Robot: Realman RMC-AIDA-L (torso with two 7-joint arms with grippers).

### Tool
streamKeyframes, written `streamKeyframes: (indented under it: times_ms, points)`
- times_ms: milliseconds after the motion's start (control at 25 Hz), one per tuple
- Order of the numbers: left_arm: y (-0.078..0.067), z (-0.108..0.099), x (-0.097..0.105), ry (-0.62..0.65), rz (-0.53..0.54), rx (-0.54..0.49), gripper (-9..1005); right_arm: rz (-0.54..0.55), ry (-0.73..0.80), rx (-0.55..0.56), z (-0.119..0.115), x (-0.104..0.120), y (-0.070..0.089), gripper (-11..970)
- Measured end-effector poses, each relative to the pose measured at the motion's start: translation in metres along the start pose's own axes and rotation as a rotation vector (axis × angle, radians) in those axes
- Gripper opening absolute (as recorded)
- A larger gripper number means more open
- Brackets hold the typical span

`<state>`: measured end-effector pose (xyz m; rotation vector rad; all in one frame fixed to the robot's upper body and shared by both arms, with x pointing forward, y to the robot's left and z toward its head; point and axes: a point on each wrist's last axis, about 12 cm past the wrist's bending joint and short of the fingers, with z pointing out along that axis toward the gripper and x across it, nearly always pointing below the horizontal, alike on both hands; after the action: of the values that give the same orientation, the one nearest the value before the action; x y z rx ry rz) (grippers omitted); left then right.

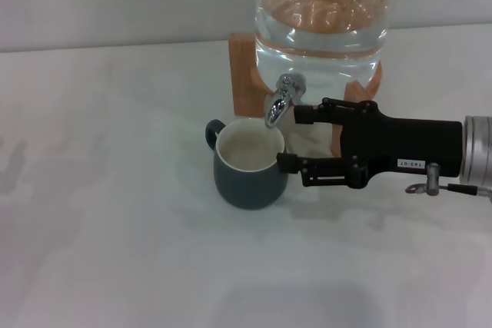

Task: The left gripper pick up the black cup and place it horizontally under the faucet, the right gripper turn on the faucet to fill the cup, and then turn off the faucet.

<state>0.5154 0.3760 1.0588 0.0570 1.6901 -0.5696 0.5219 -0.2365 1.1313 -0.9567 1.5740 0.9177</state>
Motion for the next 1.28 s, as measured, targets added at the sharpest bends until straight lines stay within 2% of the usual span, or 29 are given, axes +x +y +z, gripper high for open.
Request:
streamKeyframes:
  times_ms: [880,1080,1280]
  points:
    - [0.0,0.001,-0.002,0.0,0.008,0.004,428,0.007,-0.017,0.093,-0.017,-0.002,-0.013,839]
    - [0.001,0.001,-0.003,0.0,0.008,0.003,428,0.002,-0.029,0.049,-0.023,-0.004,-0.009,838]
    - [0.001,0.002,-0.003,0.0,0.01,0.002,428,-0.001,-0.071,0.042,-0.04,-0.01,-0.01,838]
